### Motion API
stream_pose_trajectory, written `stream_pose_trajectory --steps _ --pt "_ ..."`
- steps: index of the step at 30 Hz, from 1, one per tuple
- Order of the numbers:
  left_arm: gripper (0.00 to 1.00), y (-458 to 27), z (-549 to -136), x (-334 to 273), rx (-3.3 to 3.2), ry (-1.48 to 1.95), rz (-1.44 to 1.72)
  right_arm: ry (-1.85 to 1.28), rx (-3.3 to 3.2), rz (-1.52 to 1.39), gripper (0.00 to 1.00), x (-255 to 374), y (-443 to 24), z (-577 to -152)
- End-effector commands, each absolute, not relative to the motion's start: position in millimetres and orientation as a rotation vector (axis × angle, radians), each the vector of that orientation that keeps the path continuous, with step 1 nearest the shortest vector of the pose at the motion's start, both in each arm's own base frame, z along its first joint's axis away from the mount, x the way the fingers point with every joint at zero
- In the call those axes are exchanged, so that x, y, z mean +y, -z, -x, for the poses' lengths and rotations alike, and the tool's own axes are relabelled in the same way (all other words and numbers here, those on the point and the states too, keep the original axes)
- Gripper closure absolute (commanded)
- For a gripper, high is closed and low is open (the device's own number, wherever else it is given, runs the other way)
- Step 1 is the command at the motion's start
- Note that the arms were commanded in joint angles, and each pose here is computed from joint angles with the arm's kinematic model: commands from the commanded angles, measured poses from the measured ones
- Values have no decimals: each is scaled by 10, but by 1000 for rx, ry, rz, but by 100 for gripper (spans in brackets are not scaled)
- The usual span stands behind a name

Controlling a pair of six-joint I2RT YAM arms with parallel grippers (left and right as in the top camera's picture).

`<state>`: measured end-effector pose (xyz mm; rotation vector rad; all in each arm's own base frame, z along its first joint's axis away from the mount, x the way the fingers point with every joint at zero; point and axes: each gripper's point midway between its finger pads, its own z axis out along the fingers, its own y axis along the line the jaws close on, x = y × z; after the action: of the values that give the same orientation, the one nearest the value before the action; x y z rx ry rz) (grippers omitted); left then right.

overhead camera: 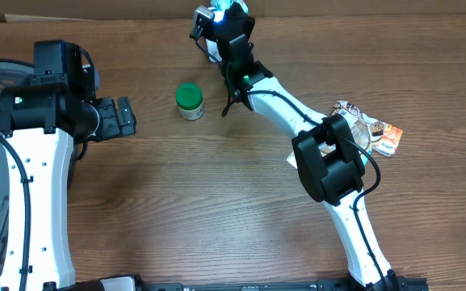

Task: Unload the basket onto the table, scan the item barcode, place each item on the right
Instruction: 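Hold the teal packet in front of the scanner window, then move the teal packet right and release it onto the snack bag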

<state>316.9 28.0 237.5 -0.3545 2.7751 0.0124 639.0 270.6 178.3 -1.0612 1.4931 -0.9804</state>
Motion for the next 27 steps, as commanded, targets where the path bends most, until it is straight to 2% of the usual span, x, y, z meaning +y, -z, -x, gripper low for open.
stream_pose_trajectory --steps 1,8,15,22,27 --pt "1 -2398 -3186 281 2768 -3 347 1039 1460 1078 96 2837 -1871 -6314" --pt "1 -2398 -3186 281 2768 -3 347 1169 1472 1052 96 2711 -1977 -6274" --pt "0 -2398 -3186 281 2768 -3 347 1169 1502 1035 96 2684 -2258 -6149" --pt "0 -2398 -3186 281 2768 -3 347 832 1605 856 96 2680 -2947 -5827" --pt "0 -2398 -3186 281 2768 -3 347 454 1751 746 96 2619 -3407 -5305"
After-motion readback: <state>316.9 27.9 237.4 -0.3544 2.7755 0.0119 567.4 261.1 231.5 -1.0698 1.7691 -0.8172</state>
